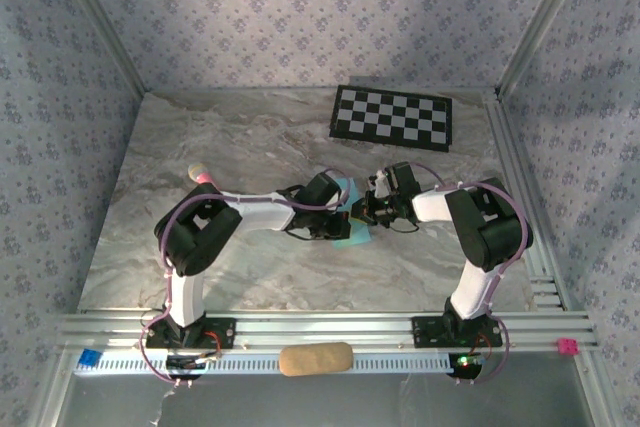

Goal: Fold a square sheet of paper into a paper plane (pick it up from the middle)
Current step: Fold the triangle a second time at the center of the table.

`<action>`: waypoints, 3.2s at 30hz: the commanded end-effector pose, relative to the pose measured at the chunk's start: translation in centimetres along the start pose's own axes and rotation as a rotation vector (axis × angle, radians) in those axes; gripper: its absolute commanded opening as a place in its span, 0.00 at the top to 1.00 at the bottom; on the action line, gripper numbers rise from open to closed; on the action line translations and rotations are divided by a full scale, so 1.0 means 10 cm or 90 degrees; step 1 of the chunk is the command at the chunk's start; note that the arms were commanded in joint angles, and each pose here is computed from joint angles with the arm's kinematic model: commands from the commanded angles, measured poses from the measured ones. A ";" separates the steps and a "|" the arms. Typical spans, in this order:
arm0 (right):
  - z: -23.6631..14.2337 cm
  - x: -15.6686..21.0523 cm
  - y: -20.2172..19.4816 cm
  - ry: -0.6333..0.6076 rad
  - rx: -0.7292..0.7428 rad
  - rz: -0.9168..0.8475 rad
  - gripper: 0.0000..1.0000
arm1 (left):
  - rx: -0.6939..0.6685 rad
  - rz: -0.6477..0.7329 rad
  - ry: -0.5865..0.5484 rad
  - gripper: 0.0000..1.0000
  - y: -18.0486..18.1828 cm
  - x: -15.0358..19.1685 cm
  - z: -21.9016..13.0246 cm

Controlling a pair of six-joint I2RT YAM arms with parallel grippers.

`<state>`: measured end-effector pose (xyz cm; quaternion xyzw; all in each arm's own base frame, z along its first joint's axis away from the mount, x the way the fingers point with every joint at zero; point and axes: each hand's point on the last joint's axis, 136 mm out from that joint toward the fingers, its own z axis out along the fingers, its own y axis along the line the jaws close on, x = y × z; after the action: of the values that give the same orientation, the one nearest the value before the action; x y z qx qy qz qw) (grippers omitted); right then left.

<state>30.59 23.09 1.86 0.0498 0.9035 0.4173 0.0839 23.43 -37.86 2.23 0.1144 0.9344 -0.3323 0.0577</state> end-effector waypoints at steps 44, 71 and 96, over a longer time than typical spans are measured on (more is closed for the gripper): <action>0.03 0.24 -0.50 0.022 0.108 0.064 1.00 | 0.074 0.012 -0.020 0.95 -0.19 0.33 -0.52; 0.00 0.17 -0.35 0.012 0.087 0.050 1.00 | -0.036 -0.056 0.018 1.00 0.42 0.30 0.00; 0.06 0.37 -0.33 0.044 0.067 0.015 1.00 | -0.066 -0.032 0.017 1.00 0.51 0.38 -0.04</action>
<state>27.80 24.56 1.86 0.0100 0.9068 0.4162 0.0667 23.21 -36.35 2.05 0.0989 0.9267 -0.3529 0.0834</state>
